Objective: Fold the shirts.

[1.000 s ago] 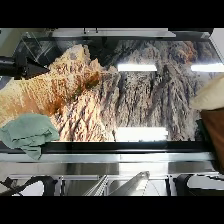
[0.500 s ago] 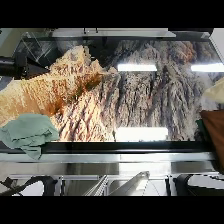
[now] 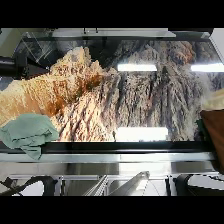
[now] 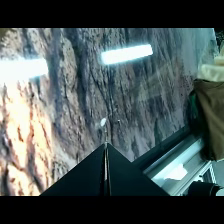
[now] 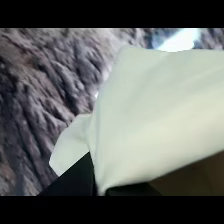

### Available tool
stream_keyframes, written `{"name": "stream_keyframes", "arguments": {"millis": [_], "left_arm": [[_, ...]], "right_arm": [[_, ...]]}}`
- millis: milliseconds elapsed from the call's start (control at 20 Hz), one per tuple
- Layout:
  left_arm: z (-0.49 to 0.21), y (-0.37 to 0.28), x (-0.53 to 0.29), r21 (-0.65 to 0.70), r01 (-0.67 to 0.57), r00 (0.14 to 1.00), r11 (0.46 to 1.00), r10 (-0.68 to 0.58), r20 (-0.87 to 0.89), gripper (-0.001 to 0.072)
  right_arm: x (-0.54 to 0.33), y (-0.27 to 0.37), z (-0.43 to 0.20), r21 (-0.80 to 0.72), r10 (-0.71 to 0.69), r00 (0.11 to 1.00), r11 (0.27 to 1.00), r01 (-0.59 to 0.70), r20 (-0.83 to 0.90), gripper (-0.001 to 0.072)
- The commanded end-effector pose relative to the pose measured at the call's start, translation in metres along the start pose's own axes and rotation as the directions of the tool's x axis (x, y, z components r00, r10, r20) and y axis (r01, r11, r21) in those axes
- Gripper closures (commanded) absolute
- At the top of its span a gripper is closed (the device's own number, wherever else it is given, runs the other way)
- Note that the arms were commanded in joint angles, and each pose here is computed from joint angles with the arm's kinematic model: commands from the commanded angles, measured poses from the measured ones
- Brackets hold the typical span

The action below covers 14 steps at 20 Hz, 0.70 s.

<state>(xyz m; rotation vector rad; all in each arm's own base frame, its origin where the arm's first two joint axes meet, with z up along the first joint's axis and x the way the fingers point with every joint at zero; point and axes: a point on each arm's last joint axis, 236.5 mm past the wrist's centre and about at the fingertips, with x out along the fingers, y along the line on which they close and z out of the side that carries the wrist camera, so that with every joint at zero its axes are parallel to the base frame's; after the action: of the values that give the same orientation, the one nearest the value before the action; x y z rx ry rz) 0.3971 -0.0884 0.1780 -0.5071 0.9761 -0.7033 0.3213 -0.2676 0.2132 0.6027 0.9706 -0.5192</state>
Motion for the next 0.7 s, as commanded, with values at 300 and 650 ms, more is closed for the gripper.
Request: {"name": "stream_keyframes", "arguments": {"millis": [300,650], "left_arm": [[-0.011,-0.004,0.0,0.001,0.018,0.999,1.0,-0.018,-0.046,0.0697],[-0.011,-0.005,0.0,0.001,0.019,0.999,1.0,-0.019,-0.048,0.0696]], "right_arm": [[0.014,-0.09,-0.074,0.157,-0.33,0.898,0.91,0.384,-0.29,0.0697],[0.025,-0.136,-0.135,0.095,-0.467,0.75,0.817,0.568,-0.468,0.0696]]}}
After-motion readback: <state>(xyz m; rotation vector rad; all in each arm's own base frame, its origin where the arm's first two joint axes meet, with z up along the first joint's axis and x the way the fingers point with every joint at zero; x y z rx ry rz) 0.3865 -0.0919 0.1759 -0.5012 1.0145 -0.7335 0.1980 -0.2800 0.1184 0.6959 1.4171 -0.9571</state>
